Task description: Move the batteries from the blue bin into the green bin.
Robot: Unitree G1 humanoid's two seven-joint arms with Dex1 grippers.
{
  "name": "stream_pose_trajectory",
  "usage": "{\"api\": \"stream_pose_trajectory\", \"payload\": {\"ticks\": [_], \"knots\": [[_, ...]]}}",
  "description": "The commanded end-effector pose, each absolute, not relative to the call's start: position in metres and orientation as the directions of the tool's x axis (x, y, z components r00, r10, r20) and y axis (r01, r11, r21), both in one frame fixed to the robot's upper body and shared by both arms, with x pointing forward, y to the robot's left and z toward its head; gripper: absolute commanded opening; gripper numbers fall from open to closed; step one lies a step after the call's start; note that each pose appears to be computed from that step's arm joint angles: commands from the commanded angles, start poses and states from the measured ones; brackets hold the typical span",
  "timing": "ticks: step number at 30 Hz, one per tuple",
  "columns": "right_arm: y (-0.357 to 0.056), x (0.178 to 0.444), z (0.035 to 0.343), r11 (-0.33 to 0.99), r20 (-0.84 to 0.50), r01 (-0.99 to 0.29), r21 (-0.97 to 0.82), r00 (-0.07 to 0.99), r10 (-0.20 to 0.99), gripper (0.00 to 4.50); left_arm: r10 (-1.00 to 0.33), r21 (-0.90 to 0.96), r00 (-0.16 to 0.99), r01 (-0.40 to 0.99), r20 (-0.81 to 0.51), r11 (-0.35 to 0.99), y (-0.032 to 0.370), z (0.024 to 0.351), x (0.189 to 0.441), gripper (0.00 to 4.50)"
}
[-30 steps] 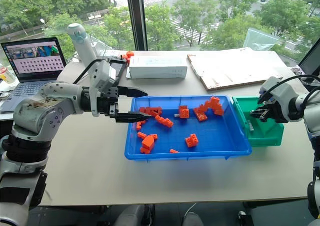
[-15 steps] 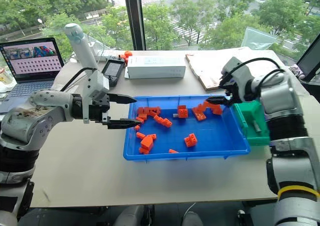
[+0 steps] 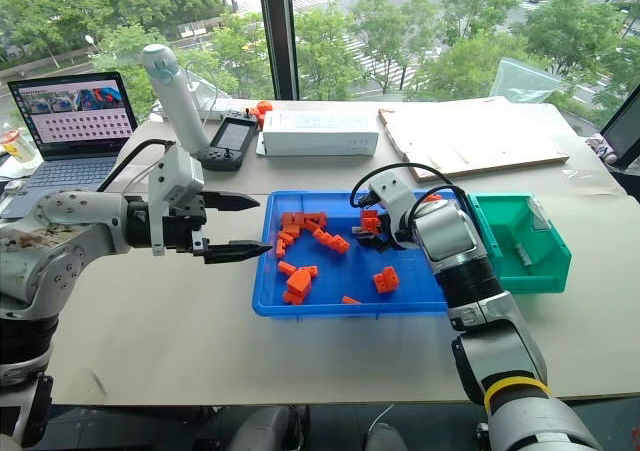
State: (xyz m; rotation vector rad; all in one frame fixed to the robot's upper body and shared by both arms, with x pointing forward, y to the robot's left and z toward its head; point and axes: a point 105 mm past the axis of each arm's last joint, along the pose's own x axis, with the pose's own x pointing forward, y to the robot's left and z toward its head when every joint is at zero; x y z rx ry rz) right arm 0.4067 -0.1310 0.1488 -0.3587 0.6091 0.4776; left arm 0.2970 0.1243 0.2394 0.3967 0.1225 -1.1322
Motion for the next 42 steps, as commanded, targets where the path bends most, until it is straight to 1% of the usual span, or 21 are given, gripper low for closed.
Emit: {"api": "stream_pose_trajectory", "payload": {"ticks": [1, 3, 4, 6, 7, 9, 12, 16, 19, 22, 24, 30, 31, 32, 33, 34, 35, 36, 37, 39, 42], "knots": [[-0.130, 0.414, 0.168, 0.867, -0.568, -0.472, -0.159, 0.762, 0.310, 3.90, -0.851, 0.283, 0.446, 0.884, -0.277, 0.371, 0.127, 0.249, 0.295, 4.50], [-0.130, 0.415, 0.170, 0.874, -0.562, -0.461, -0.151, 0.768, 0.308, 3.47, -0.851, 0.283, 0.445, 0.885, -0.277, 0.370, 0.127, 0.250, 0.295, 4.50], [-0.131, 0.416, 0.170, 0.877, -0.559, -0.457, -0.148, 0.770, 0.307, 3.06, -0.851, 0.283, 0.445, 0.885, -0.278, 0.370, 0.127, 0.250, 0.295, 4.50], [-0.131, 0.416, 0.172, 0.881, -0.553, -0.451, -0.143, 0.774, 0.307, 2.43, -0.851, 0.283, 0.444, 0.885, -0.279, 0.369, 0.127, 0.249, 0.295, 4.50], [-0.131, 0.416, 0.174, 0.881, -0.551, -0.453, -0.138, 0.774, 0.311, 2.02, -0.851, 0.283, 0.444, 0.885, -0.279, 0.369, 0.127, 0.249, 0.295, 4.50], [-0.131, 0.415, 0.177, 0.880, -0.547, -0.456, -0.138, 0.775, 0.316, 1.47, -0.851, 0.282, 0.444, 0.886, -0.281, 0.369, 0.127, 0.249, 0.295, 4.50], [-0.132, 0.412, 0.184, 0.868, -0.547, -0.473, -0.147, 0.771, 0.328, 1.46, -0.852, 0.281, 0.441, 0.887, -0.282, 0.366, 0.127, 0.248, 0.295, 4.50], [-0.138, 0.399, 0.203, 0.818, -0.546, -0.547, -0.175, 0.746, 0.382, 1.46, -0.854, 0.280, 0.436, 0.890, -0.283, 0.361, 0.126, 0.247, 0.296, 4.50], [-0.151, 0.390, 0.217, 0.764, -0.481, -0.616, -0.193, 0.738, 0.473, 1.46, -0.856, 0.283, 0.433, 0.890, -0.282, 0.357, 0.124, 0.247, 0.296, 4.50], [-0.180, 0.375, 0.208, 0.715, -0.507, -0.652, -0.252, 0.719, 0.476, 1.46, -0.860, 0.282, 0.427, 0.892, -0.278, 0.352, 0.123, 0.246, 0.296, 4.50], [-0.187, 0.366, 0.203, 0.703, -0.515, -0.687, -0.181, 0.675, 0.528, 1.46, -0.863, 0.280, 0.422, 0.895, -0.279, 0.347, 0.122, 0.246, 0.296, 4.50], [-0.215, 0.356, 0.188, 0.714, -0.609, -0.685, -0.147, 0.632, 0.480, 1.46, -0.876, 0.282, 0.401, 0.902, -0.269, 0.326, 0.117, 0.249, 0.297, 4.50], [-0.216, 0.355, 0.188, 0.709, -0.616, -0.690, -0.142, 0.623, 0.483, 2.46, -0.876, 0.283, 0.399, 0.903, -0.270, 0.324, 0.117, 0.249, 0.298, 4.50], [-0.215, 0.355, 0.189, 0.706, -0.614, -0.694, -0.141, 0.621, 0.488, 2.62, -0.877, 0.284, 0.398, 0.903, -0.270, 0.322, 0.117, 0.249, 0.298, 4.50], [-0.214, 0.356, 0.191, 0.705, -0.604, -0.696, -0.138, 0.623, 0.497, 3.08, -0.878, 0.284, 0.396, 0.904, -0.270, 0.320, 0.116, 0.249, 0.298, 4.50], [-0.208, 0.358, 0.197, 0.707, -0.577, -0.696, -0.126, 0.631, 0.519, 3.23, -0.879, 0.284, 0.395, 0.904, -0.268, 0.320, 0.116, 0.250, 0.298, 4.50], [-0.202, 0.360, 0.202, 0.707, -0.551, -0.697, -0.116, 0.638, 0.538, 3.68, -0.879, 0.284, 0.395, 0.904, -0.267, 0.319, 0.116, 0.250, 0.298, 4.50], [-0.197, 0.362, 0.205, 0.703, -0.532, -0.702, -0.110, 0.639, 0.555, 4.00, -0.879, 0.284, 0.395, 0.904, -0.267, 0.319, 0.116, 0.250, 0.298, 4.50], [-0.186, 0.360, 0.207, 0.672, -0.519, -0.734, -0.100, 0.615, 0.594, 4.33, -0.879, 0.284, 0.395, 0.904, -0.268, 0.319, 0.117, 0.250, 0.297, 4.50], [-0.163, 0.355, 0.207, 0.584, -0.503, -0.806, -0.098, 0.546, 0.670, 4.33, -0.877, 0.284, 0.396, 0.904, -0.271, 0.320, 0.118, 0.250, 0.297, 4.50], [-0.130, 0.351, 0.209, 0.454, -0.454, -0.878, -0.151, 0.470, 0.757, 4.33, -0.874, 0.286, 0.401, 0.902, -0.275, 0.324, 0.119, 0.249, 0.296, 4.50]]}}
